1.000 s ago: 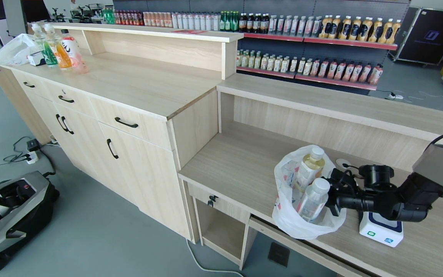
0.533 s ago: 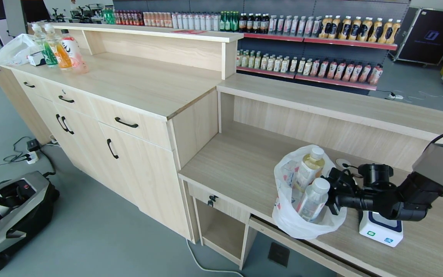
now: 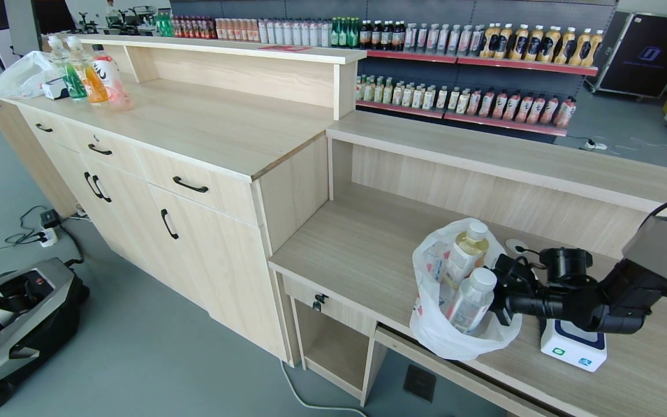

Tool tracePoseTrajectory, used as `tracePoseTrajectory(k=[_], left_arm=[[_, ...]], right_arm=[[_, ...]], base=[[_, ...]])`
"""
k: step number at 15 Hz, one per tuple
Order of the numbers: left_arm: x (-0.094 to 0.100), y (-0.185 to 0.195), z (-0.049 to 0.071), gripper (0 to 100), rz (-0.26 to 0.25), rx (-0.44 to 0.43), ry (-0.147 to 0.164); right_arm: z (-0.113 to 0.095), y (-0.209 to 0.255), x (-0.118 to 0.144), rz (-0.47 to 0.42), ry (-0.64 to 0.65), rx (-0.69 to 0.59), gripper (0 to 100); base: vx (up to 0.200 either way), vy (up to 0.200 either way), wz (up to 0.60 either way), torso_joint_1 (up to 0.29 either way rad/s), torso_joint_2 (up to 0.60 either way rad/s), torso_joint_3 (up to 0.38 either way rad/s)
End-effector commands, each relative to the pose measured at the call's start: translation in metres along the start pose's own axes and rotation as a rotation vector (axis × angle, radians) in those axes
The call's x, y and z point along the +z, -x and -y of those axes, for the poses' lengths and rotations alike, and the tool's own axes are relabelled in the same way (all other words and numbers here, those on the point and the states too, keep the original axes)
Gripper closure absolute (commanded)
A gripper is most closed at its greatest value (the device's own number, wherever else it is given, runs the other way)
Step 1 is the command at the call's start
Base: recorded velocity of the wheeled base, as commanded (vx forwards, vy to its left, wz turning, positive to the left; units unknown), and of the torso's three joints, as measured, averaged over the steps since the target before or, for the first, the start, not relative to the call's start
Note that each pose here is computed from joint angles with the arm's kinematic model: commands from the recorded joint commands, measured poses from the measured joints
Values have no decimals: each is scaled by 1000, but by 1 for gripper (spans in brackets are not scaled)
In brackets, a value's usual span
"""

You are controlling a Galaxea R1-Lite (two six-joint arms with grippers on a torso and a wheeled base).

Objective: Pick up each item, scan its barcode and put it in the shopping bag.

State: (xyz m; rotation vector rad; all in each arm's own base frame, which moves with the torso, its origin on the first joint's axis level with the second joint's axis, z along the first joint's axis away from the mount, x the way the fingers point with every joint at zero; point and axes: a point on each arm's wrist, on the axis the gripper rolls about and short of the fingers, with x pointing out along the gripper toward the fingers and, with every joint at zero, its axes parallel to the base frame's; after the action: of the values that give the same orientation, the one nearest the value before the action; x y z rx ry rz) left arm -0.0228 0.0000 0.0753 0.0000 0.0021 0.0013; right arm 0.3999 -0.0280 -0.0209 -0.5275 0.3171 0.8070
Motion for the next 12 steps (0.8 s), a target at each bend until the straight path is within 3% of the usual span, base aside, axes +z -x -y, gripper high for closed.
tracePoseTrajectory(k=[1,10,11,12], left_arm=[[0,0,0,0,1,0,0],[0,0,0,0,1,0,0],[0,0,0,0,1,0,0],[0,0,0,0,1,0,0]], right_arm=[[-1,-1,-2,-5,8,4,100],[-3,-6,-2,-4,18,14,100],[-1,-7,-1,1,24,10,0],[-1,-8,1,4,28,10,0]], base=[[0,0,0,0,0,0],[0,0,0,0,0,0],[0,0,0,0,0,0],[0,0,0,0,0,0]])
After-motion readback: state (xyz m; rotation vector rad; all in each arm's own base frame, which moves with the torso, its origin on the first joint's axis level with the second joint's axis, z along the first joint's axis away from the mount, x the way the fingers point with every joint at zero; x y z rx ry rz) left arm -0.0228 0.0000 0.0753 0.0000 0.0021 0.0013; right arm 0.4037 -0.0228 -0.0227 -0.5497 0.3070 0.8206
